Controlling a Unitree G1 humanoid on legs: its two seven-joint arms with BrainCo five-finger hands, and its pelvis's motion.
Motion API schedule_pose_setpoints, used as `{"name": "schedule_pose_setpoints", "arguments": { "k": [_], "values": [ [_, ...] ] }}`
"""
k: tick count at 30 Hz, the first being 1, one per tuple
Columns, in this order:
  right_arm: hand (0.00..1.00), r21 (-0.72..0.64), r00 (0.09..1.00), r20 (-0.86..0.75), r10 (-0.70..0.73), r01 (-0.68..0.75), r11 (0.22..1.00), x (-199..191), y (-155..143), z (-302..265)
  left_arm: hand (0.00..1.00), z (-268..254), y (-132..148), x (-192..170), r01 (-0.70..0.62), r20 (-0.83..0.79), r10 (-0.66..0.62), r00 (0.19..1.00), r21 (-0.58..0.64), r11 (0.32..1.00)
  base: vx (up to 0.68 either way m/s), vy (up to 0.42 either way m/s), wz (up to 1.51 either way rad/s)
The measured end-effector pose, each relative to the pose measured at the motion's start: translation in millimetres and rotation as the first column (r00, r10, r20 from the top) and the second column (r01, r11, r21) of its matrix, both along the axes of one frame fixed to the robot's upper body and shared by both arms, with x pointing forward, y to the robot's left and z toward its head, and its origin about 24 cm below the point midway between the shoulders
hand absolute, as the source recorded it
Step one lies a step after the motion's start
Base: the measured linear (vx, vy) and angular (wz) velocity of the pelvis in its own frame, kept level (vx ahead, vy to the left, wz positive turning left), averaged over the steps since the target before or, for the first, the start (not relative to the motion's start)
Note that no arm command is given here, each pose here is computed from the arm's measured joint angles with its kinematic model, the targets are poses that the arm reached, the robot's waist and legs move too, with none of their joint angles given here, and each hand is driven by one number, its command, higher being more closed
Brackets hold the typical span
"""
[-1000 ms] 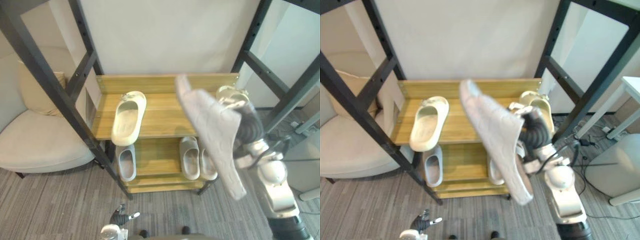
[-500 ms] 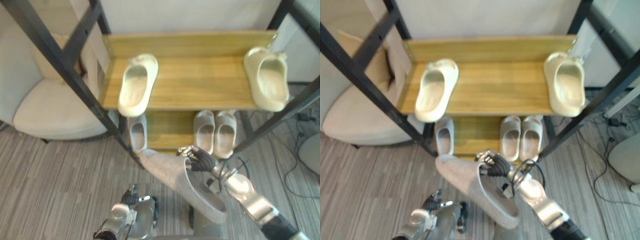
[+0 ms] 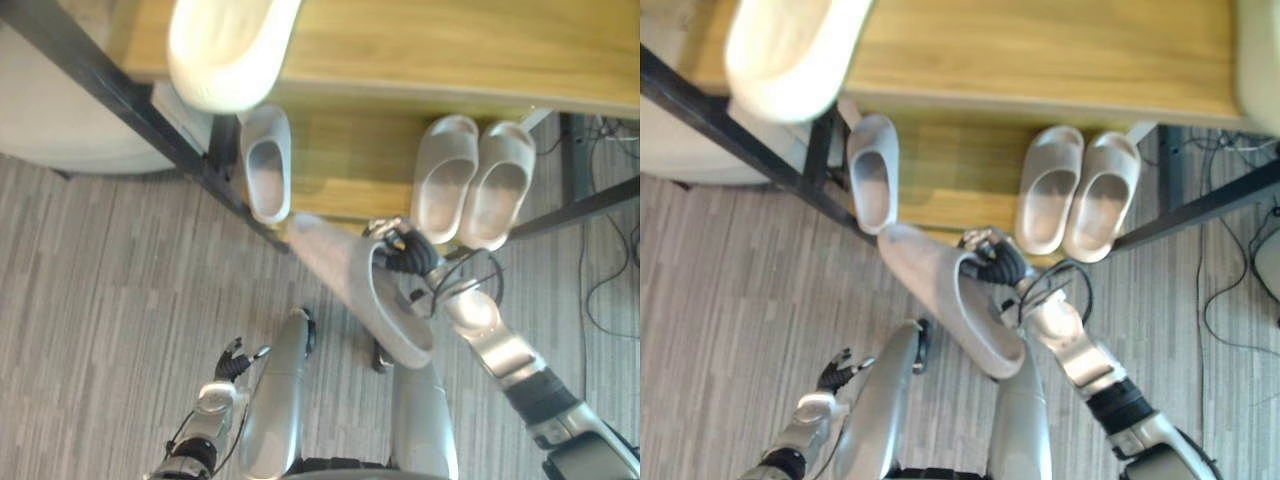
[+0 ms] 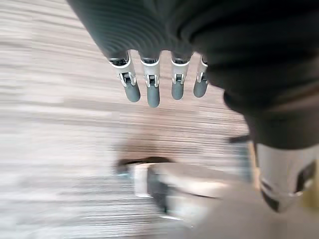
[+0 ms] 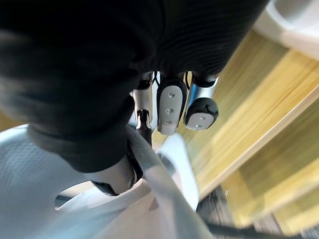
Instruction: Organize the slippers on the shoe rack
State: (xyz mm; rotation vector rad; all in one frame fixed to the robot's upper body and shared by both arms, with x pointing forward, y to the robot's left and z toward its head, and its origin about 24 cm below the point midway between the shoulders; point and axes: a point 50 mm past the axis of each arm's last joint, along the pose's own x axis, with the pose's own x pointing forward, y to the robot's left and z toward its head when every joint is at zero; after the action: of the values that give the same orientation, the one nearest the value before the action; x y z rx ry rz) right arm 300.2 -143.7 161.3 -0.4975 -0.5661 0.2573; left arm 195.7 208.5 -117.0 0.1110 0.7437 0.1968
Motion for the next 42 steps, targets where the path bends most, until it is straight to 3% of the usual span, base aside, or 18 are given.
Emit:
{"name": "schedule_pose_setpoints", "arguments": {
  "k": [7,16,27,41,42],
  "values": [
    [1.0,0.137,0.969,0.145,-0.2,0.18,0.974,9.0,-13.7,32.6,0.0,2.7,-5.5,1.3,-0.09,0.038,0.093,0.995,-0.053,0.994,-0.08,-0.063,0.04],
    [1.0,0.275,0.854,0.214,-0.475,0.414,0.868,23.5,-42.6,66.4,0.0,4.9,-10.0,2.0,-0.138,0.06,0.143,0.988,-0.073,0.988,-0.04,-0.043,0.08],
    [1.0,0.293,0.853,0.129,-0.505,0.454,0.841,67.9,-8.0,99.8,0.0,8.2,-13.2,6.6,-0.181,0.075,0.19,0.979,-0.116,0.977,-0.01,-0.025,0.07],
    [1.0,0.194,0.825,-0.079,-0.56,0.564,0.803,107.2,-6.0,90.9,0.0,1.9,-14.9,0.3,-0.207,0.04,0.214,0.976,-0.136,0.969,0.01,-0.015,0.07],
    [0.0,0.194,0.824,-0.08,-0.561,0.565,0.802,107.7,-5.8,91.8,0.0,2.1,-14.9,0.4,-0.208,0.042,0.215,0.976,-0.138,0.968,0.01,-0.025,0.1]
  ]
}}
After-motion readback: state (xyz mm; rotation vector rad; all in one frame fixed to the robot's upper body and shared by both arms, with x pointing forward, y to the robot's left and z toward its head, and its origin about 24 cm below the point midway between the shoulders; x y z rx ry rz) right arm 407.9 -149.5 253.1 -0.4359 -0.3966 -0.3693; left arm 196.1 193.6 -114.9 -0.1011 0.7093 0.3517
